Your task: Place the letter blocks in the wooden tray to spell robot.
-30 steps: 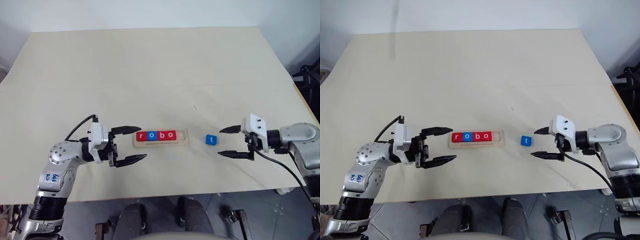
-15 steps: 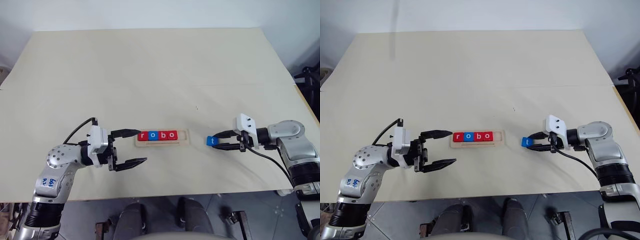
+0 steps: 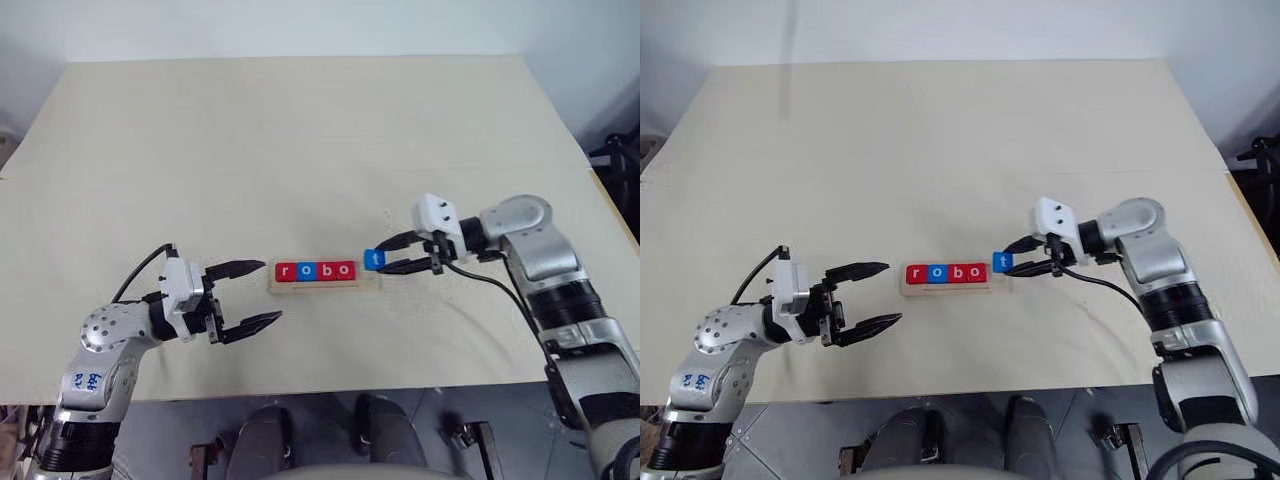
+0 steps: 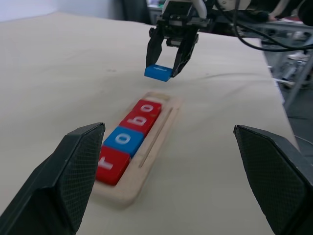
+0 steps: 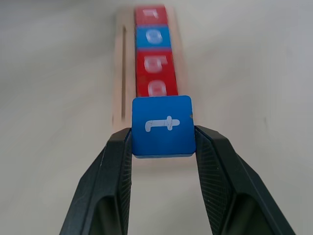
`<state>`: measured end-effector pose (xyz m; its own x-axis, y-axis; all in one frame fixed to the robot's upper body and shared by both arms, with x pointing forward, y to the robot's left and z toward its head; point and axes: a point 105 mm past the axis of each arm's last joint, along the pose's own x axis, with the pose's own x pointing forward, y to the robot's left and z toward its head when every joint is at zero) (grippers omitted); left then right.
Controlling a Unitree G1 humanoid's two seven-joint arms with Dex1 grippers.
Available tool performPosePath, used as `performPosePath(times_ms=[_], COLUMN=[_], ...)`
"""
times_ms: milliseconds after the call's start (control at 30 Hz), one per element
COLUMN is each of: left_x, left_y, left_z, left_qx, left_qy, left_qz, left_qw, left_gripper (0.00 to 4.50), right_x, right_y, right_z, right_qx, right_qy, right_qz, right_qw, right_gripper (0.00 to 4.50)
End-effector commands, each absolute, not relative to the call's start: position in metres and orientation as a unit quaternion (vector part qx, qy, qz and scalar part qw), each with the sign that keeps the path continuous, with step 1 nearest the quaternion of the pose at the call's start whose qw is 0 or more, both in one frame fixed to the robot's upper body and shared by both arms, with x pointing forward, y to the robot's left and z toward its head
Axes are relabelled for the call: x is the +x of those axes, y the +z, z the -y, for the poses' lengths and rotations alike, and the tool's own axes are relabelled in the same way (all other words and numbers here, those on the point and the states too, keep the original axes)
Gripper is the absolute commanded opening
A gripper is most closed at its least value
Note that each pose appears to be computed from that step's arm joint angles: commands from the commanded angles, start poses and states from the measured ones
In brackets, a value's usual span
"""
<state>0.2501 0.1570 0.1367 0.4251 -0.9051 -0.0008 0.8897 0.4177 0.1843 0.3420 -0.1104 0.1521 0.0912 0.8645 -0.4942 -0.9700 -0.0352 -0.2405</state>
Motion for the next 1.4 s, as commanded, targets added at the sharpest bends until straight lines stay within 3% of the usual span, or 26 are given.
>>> performPosePath(times_ms=[33, 667, 700, 900, 1033, 1167, 1400], left_x=[0.244, 0.239, 0.24, 0.241, 0.242, 0.245, 0.248], left_y=[0.149, 0.153, 0.153, 0.152, 0.152, 0.151, 0.152], left_z=[-0.154, -0.157, -0.156, -0.156, -0.155, -0.154, -0.153], left_qx=[0.094, 0.096, 0.096, 0.095, 0.094, 0.092, 0.093], left_qy=[-0.521, -0.497, -0.497, -0.498, -0.5, -0.502, -0.506], left_qz=[0.081, 0.086, 0.086, 0.087, 0.087, 0.088, 0.091], left_qw=[0.845, 0.858, 0.858, 0.858, 0.857, 0.856, 0.853], left_gripper=[4.5, 4.5, 4.5, 4.5, 4.5, 4.5, 4.5], right_x=[0.347, 0.356, 0.356, 0.356, 0.359, 0.358, 0.353], right_y=[0.147, 0.14, 0.14, 0.152, 0.164, 0.158, 0.145], right_z=[0.111, 0.114, 0.114, 0.119, 0.134, 0.146, 0.14], right_qx=[-0.285, -0.292, -0.29, -0.278, -0.258, -0.261, -0.26], right_qy=[0.668, 0.67, 0.669, 0.663, 0.642, 0.629, 0.637], right_qz=[-0.107, -0.124, -0.125, -0.111, -0.111, -0.134, -0.138], right_qw=[0.679, 0.672, 0.672, 0.686, 0.714, 0.72, 0.712], right_gripper=[1.46, 1.46, 2.18, 4.12, 4.12, 3.14, 0.59])
